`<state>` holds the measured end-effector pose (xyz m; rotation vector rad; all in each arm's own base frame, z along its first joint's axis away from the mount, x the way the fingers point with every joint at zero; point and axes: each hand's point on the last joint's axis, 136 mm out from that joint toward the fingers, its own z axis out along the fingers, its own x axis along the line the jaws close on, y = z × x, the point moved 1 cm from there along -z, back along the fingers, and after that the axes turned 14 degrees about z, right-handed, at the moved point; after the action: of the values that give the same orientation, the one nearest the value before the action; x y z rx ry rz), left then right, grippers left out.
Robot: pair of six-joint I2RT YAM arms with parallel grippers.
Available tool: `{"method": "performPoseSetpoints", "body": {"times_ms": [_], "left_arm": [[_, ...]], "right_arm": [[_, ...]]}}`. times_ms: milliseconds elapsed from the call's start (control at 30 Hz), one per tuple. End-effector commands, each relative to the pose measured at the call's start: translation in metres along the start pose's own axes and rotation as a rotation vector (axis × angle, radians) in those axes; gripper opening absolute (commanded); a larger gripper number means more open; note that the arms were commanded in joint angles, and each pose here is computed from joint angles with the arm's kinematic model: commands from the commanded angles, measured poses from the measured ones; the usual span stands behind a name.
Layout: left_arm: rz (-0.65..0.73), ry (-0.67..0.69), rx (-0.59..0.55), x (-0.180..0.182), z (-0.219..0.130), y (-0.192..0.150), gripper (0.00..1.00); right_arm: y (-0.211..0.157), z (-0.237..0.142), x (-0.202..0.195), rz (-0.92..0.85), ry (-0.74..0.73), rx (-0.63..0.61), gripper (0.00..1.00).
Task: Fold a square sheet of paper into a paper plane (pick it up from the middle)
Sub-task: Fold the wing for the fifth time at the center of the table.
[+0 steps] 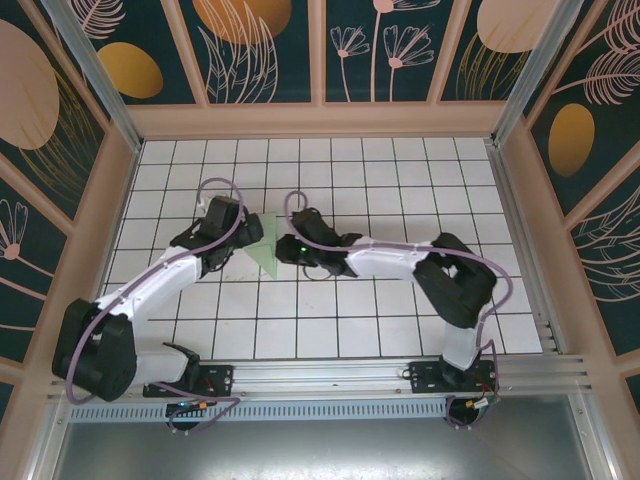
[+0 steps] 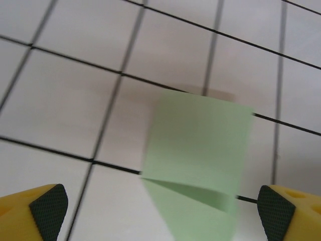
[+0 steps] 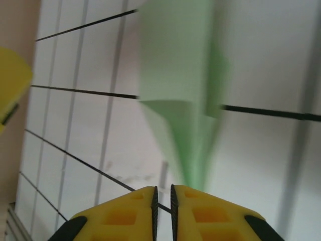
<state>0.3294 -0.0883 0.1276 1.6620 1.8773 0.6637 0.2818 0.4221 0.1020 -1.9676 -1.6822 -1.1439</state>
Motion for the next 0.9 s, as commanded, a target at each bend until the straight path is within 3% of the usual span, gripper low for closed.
{"method": "performPoseSetpoints", "body": {"times_ms": [0,233,467,667,867], "left_arm": [[-0.093,0.053,-0.023,0.027,-0.004,-0.006,0.99],[-0.158,0.072,-0.010,0.051,-0.008,-0.025,0.99],[-0.161,0.042,-0.008,0.049,-0.011,-0.027,0.99],[-0.163,-0.018,0.011,0.038,-0.009,-0.029,0.99],[-0.152,-0.124,0.036,0.020,-0.006,-0.032,0.98]], "right_arm": [[-0.001,0.025,0.019,-0.016,0.030,0.026,0.18],[0.003,0.068,0.002,-0.058,-0.114,0.053,0.18],[-0.012,0.080,-0.038,-0.111,-0.276,0.138,0.18],[-0.033,0.054,-0.080,-0.293,-0.344,0.253,0.20],[-0.052,0.001,-0.114,-0.539,-0.291,0.354,0.19]]}}
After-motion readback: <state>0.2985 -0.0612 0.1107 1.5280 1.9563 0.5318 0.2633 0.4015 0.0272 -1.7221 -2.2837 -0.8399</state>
